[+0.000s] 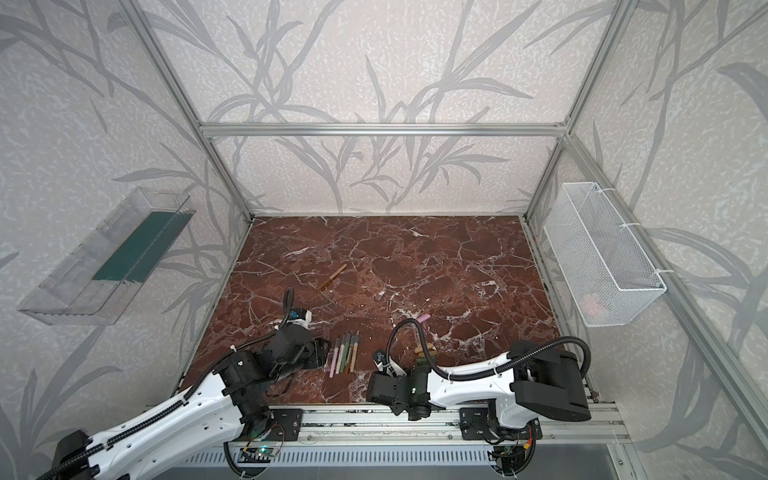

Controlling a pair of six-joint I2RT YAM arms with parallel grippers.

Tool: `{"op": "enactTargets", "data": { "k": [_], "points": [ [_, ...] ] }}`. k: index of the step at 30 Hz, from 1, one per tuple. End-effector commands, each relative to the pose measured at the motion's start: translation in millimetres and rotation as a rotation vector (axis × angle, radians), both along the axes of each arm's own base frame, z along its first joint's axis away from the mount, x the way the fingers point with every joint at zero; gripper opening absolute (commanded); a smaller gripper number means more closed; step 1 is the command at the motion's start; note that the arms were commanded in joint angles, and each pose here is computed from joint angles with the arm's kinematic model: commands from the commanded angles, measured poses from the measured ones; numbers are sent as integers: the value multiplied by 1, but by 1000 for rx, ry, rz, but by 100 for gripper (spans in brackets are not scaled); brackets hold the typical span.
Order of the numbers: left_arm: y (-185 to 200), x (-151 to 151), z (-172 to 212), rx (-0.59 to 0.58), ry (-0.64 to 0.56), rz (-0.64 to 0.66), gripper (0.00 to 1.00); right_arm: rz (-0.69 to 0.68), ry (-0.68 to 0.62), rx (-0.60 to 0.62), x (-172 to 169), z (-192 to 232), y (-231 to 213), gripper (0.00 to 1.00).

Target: Insert the pens into the pen caps

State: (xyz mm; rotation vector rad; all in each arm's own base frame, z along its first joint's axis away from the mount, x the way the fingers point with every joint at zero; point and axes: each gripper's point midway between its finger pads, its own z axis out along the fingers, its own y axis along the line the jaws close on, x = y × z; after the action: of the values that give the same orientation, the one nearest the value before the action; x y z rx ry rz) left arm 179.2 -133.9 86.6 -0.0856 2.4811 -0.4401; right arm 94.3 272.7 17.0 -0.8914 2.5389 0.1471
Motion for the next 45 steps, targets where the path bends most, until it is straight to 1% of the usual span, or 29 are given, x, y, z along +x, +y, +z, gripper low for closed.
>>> {"op": "enactTargets", "data": {
  "k": [1, 4, 8, 13, 20, 24, 29, 33, 36, 38, 39, 42, 45],
  "points": [
    [8, 2, 7, 19, -20, 27, 62, -63, -47, -94, 12, -7, -16, 38],
    [7, 2, 9, 17, -21, 25, 62, -136, -46, -123, 28, -11, -28, 29],
    [6, 4, 11, 14, -27, 23, 62, -166, -50, -101, 44, -11, -30, 29],
    [4, 5, 13, 11, -29, 21, 62, -162, -63, -78, 56, -5, -20, 31],
    [3, 7, 18, 15, -37, 12, 62, -178, -71, -62, 65, -2, -15, 41],
    [1, 7, 17, 10, -35, 8, 62, -188, -80, -51, 71, 1, -13, 41],
    [1, 6, 17, 1, -33, 10, 62, -197, -119, -6, 77, 22, -11, 43],
    [1, 6, 18, -5, -37, 9, 62, -214, -113, 77, 75, 36, -7, 44],
    [0, 6, 18, -8, -38, 6, 62, -224, -66, 188, 68, 40, 5, 50],
    [-1, 6, 17, -10, -37, 4, 62, -234, -34, 240, 64, 37, 11, 50],
    [-2, 6, 18, -10, -37, 2, 62, -255, -16, 261, 63, 35, 13, 50],
    [-3, 6, 18, -13, -35, -1, 62, -316, 30, 311, 60, 25, 16, 42],
    [-3, 6, 18, -14, -38, -3, 62, -395, 65, 351, 59, 18, 15, 41]
  ]
}}
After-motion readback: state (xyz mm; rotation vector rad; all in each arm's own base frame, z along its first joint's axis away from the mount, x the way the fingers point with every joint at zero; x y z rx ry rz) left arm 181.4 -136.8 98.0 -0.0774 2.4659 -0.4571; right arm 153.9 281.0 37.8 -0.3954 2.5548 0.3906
